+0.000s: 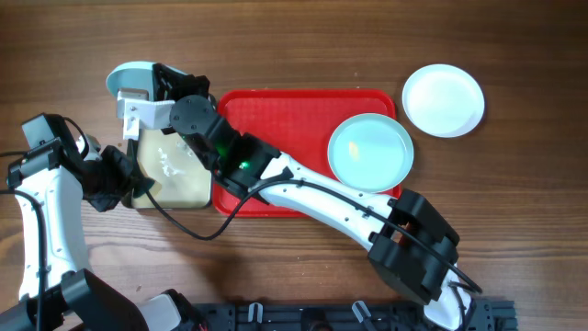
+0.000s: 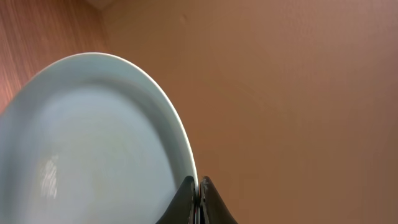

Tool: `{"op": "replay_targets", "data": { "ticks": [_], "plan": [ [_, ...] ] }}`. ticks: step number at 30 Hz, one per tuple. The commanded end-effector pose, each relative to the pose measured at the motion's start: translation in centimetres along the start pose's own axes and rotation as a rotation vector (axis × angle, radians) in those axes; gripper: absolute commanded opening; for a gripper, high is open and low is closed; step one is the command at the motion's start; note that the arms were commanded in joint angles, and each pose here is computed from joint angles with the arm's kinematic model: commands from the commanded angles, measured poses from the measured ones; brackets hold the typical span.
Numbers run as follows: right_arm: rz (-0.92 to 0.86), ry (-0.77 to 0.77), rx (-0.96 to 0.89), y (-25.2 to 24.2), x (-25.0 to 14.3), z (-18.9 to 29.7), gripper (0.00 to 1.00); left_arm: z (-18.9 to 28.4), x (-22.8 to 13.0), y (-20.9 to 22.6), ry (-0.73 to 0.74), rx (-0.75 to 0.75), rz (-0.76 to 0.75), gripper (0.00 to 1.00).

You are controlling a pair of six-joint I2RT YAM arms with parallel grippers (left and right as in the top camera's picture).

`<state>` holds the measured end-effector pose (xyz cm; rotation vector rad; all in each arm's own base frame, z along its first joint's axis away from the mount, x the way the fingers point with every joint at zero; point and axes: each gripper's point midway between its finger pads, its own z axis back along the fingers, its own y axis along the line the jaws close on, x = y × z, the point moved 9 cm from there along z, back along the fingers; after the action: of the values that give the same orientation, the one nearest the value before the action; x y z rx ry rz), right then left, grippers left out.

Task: Clean dirty plates on tray and stack at the side
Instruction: 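Swing the light-blue plate with the right gripper over the cream tray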

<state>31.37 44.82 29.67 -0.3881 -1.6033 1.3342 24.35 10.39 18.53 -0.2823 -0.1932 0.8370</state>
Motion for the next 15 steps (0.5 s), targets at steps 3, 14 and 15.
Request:
{"op": "replay_targets", "data": {
  "ticks": [3,14,15],
  "plan": [
    [0.060,-0.003,-0.017,-0.14,0.20,-0.26,0.04,0.29,-0.22,-0.12,-0.013,-0.004,-0.019,0.04],
    [0.090,-0.010,-0.035,-0.36,0.45,-0.20,0.04,0.28,-0.21,-0.12,-0.013,-0.004,-0.019,0.04],
    [0.090,-0.011,-0.035,-0.35,0.47,-0.19,0.04,0.28,-0.22,-0.12,-0.013,-0.004,-0.019,0.04]
  ]
}}
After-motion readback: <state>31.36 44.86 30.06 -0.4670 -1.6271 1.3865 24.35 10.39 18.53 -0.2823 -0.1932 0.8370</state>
